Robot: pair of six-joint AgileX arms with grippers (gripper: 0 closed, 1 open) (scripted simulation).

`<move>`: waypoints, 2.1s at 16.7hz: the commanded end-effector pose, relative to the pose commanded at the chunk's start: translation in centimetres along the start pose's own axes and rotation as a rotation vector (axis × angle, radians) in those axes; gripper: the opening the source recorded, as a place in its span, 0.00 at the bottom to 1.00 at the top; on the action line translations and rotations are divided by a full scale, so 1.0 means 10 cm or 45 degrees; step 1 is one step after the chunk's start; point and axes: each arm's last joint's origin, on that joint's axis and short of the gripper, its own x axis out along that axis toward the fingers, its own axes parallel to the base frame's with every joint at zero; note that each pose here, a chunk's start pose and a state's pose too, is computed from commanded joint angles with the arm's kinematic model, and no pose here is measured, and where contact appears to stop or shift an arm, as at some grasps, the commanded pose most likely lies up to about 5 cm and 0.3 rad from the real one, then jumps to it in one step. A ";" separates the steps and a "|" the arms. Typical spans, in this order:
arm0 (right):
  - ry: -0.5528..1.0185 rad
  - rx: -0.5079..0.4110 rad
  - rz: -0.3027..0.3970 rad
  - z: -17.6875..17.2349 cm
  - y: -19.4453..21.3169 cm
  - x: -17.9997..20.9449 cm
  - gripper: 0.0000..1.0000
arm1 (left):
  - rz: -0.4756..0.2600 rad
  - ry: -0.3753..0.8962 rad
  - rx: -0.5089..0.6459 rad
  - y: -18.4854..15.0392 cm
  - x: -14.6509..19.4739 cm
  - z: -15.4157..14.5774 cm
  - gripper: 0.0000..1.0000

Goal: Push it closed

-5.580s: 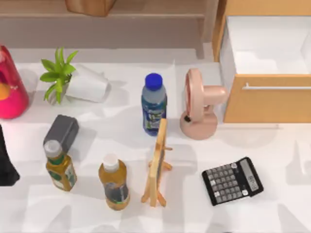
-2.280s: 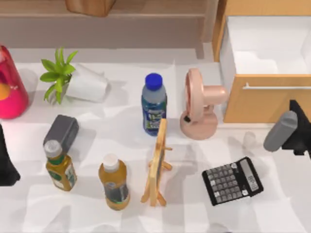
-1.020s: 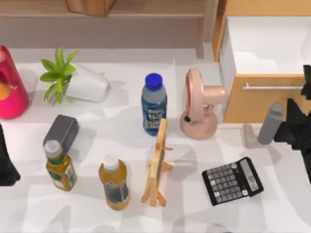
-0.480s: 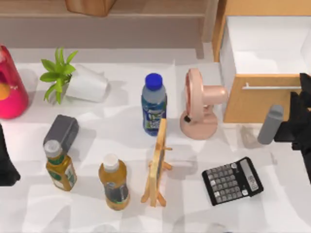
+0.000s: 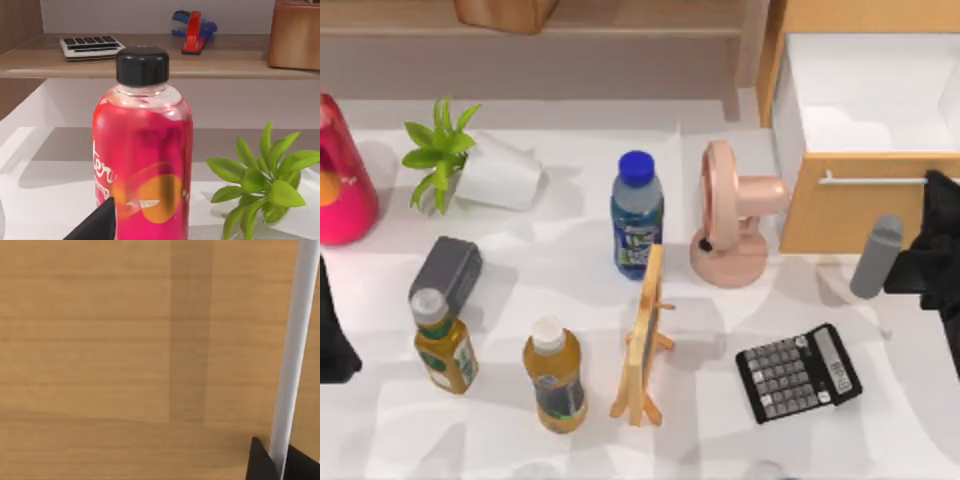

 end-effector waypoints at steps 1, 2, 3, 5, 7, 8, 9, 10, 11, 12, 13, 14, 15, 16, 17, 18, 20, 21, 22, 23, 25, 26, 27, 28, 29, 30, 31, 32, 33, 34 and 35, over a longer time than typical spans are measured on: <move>0.000 0.000 0.000 0.00 0.00 0.00 0.00 | 0.000 0.000 0.000 0.00 0.00 0.00 1.00; 0.000 0.000 0.000 0.00 0.00 0.00 0.00 | 0.000 0.000 0.000 0.00 0.00 0.00 1.00; 0.000 0.000 0.000 0.00 0.00 0.00 0.00 | 0.000 0.000 0.000 0.00 0.00 0.00 1.00; 0.000 0.000 0.000 0.00 0.00 0.00 0.00 | 0.000 0.000 0.000 0.00 0.00 0.00 1.00; -0.001 0.002 0.006 0.00 0.01 0.00 0.00 | 0.000 0.000 0.000 0.00 0.00 0.00 1.00; -0.002 0.004 0.000 0.01 0.00 0.03 0.00 | 0.000 0.000 0.000 0.00 0.00 0.00 1.00; -0.003 0.004 -0.003 0.01 0.00 0.08 0.00 | 0.000 0.000 0.000 0.00 0.00 0.00 1.00; -0.005 0.003 -0.002 0.02 0.00 0.14 0.00 | 0.000 0.000 0.000 0.00 0.00 0.00 1.00; -0.006 0.002 0.000 0.02 0.00 0.21 0.00 | 0.000 0.000 0.000 0.00 0.00 0.00 1.00; -0.007 0.001 0.002 0.02 0.01 0.28 0.00 | 0.000 0.000 0.000 0.00 0.00 0.00 1.00; -0.007 0.001 0.005 0.02 0.01 0.36 0.00 | 0.000 0.000 0.000 0.00 0.00 0.00 1.00; -0.006 0.001 0.006 0.02 0.01 0.44 0.00 | 0.000 0.000 0.000 0.00 0.00 0.00 1.00; -0.005 0.001 0.007 0.01 0.01 0.50 0.00 | 0.000 0.000 0.000 0.00 0.00 0.00 1.00; -0.003 0.001 0.008 0.01 0.01 0.56 0.00 | 0.000 0.000 0.000 0.00 0.00 0.00 1.00; -0.002 0.001 0.008 0.00 0.01 0.61 0.00 | 0.000 0.000 0.000 0.00 0.00 0.00 1.00; -0.001 0.001 0.008 0.00 0.01 0.63 0.00 | 0.000 0.000 0.000 0.00 0.00 0.00 1.00; -0.001 0.001 0.008 0.00 0.01 0.63 0.00 | 0.000 0.000 0.000 0.00 0.00 0.00 1.00; -0.005 0.004 0.010 0.02 0.01 0.61 0.00 | 0.000 0.000 0.000 0.00 0.00 0.00 1.00; -0.005 0.005 0.008 0.02 0.01 0.62 0.00 | 0.000 0.000 0.000 0.00 0.00 0.00 1.00; -0.005 0.006 0.001 0.02 0.00 0.65 0.00 | 0.000 0.000 0.000 0.00 0.00 0.00 1.00; -0.004 0.007 -0.008 0.02 -0.02 0.75 0.00 | 0.000 0.000 0.000 0.00 0.00 0.00 1.00; -0.004 0.007 -0.009 0.02 -0.02 0.81 0.00 | 0.000 0.000 0.000 0.00 0.00 0.00 1.00; -0.005 0.006 -0.007 0.03 -0.02 0.88 0.00 | 0.000 0.000 0.000 0.00 0.00 0.00 1.00; -0.005 0.006 -0.005 0.03 -0.01 0.95 0.00 | 0.000 0.000 0.000 0.00 0.00 0.00 1.00; -0.005 0.005 -0.002 0.02 -0.01 1.02 0.00 | 0.000 0.000 0.000 0.00 0.00 0.00 1.00; -0.005 0.005 0.002 0.02 0.00 1.08 0.00 | 0.000 0.000 0.000 0.00 0.00 0.00 1.00; -0.005 0.005 0.005 0.02 0.00 1.14 0.00 | 0.000 0.000 0.000 0.00 0.00 0.00 1.00; -0.005 0.004 0.008 0.02 0.01 1.19 0.00 | 0.000 0.000 0.000 0.00 0.00 0.00 1.00; -0.005 0.004 0.010 0.02 0.01 1.22 0.00 | 0.000 0.000 0.000 0.00 0.00 0.00 1.00; -0.005 0.004 0.010 0.02 0.01 1.24 0.00 | 0.000 0.000 0.000 0.00 0.00 0.00 1.00; -0.005 0.004 0.010 0.02 0.01 1.25 0.00 | 0.000 0.000 0.000 0.00 0.00 0.00 1.00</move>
